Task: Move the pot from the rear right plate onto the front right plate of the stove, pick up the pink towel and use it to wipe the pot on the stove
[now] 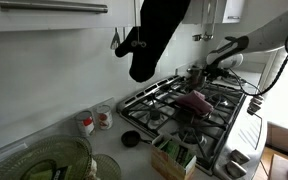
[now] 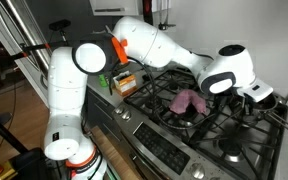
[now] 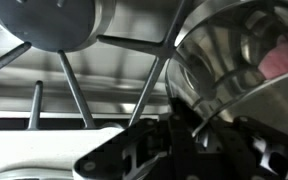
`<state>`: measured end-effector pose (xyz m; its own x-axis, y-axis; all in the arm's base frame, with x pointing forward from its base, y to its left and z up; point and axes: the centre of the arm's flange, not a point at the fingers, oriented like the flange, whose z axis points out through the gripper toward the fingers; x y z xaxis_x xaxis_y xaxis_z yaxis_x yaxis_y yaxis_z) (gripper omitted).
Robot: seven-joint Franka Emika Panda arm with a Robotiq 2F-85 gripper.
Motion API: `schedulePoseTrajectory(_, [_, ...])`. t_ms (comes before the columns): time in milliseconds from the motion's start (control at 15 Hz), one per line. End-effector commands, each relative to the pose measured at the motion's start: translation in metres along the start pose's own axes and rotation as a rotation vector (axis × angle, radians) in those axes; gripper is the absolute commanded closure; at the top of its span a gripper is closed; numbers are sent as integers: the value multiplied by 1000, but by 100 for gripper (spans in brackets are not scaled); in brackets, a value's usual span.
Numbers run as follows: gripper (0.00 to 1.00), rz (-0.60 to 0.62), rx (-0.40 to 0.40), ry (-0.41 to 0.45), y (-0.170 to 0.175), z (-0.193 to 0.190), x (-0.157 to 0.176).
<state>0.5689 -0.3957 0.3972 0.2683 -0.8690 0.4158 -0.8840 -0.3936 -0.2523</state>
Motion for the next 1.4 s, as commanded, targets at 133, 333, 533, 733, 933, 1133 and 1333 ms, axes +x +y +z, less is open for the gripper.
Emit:
schedulePoseTrajectory(133, [98,-70,-30,-39,29,-52,-6])
schedulePoseTrajectory(333, [98,-78,-29,-22,46,-72,-7])
schedulePoseTrajectory(533, [98,-95,-30,-26,66,-90,-14])
schedulePoseTrajectory(733, [98,-97,-52,-34,91,-101,-19])
schedulePoseTrajectory(933, [98,-74,-89,-12,118,-104,-16])
schedulePoseTrajectory(1133, [98,-49,-128,-3,140,-105,-12])
schedulePoseTrajectory(1333, [98,-31,-165,5,154,-100,-12])
